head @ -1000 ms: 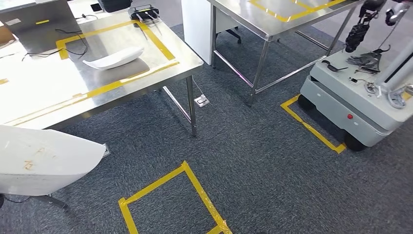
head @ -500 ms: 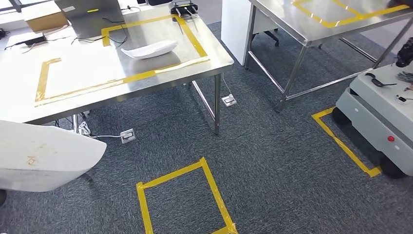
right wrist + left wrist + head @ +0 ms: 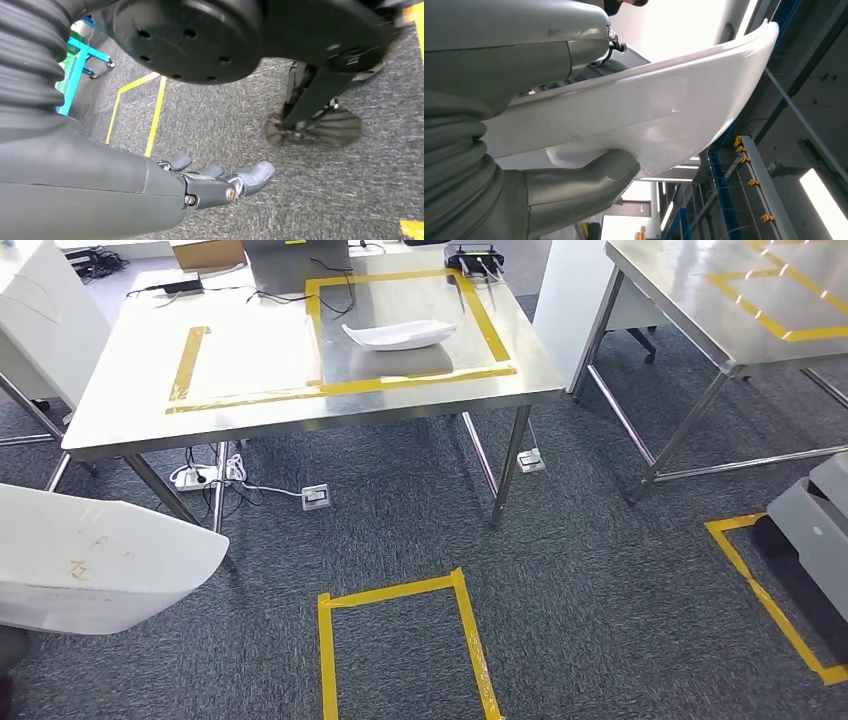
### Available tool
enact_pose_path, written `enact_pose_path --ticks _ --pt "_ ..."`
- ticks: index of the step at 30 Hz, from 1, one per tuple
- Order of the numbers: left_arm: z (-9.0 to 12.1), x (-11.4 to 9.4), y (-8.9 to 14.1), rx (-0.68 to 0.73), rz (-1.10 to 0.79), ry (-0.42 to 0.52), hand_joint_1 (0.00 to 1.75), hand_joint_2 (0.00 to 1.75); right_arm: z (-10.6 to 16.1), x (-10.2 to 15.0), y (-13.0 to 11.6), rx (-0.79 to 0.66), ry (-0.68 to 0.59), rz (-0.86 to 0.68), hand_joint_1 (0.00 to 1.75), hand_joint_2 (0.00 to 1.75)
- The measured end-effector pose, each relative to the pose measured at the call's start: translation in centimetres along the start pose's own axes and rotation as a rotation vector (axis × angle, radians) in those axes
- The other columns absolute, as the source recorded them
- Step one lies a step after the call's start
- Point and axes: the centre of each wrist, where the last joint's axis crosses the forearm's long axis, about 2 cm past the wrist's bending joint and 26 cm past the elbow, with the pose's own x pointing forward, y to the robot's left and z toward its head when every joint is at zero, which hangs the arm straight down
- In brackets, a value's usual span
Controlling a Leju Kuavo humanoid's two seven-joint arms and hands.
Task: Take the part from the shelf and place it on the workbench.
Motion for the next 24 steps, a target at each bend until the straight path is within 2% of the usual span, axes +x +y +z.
enact_pose_path --ticks 11,24 --pt "0.0 -0.1 -0.9 0.01 0.027 -0.002 1.75 1.75 0.1 -0.3 -0.6 -0.036 0.045 -0.005 0.0 1.75" --pt "-0.4 -0.2 -1.3 -0.003 0.041 -0.014 1.75 1.75 0.1 -0.2 -0.5 -0.032 0.026 -0.008 0.0 1.75"
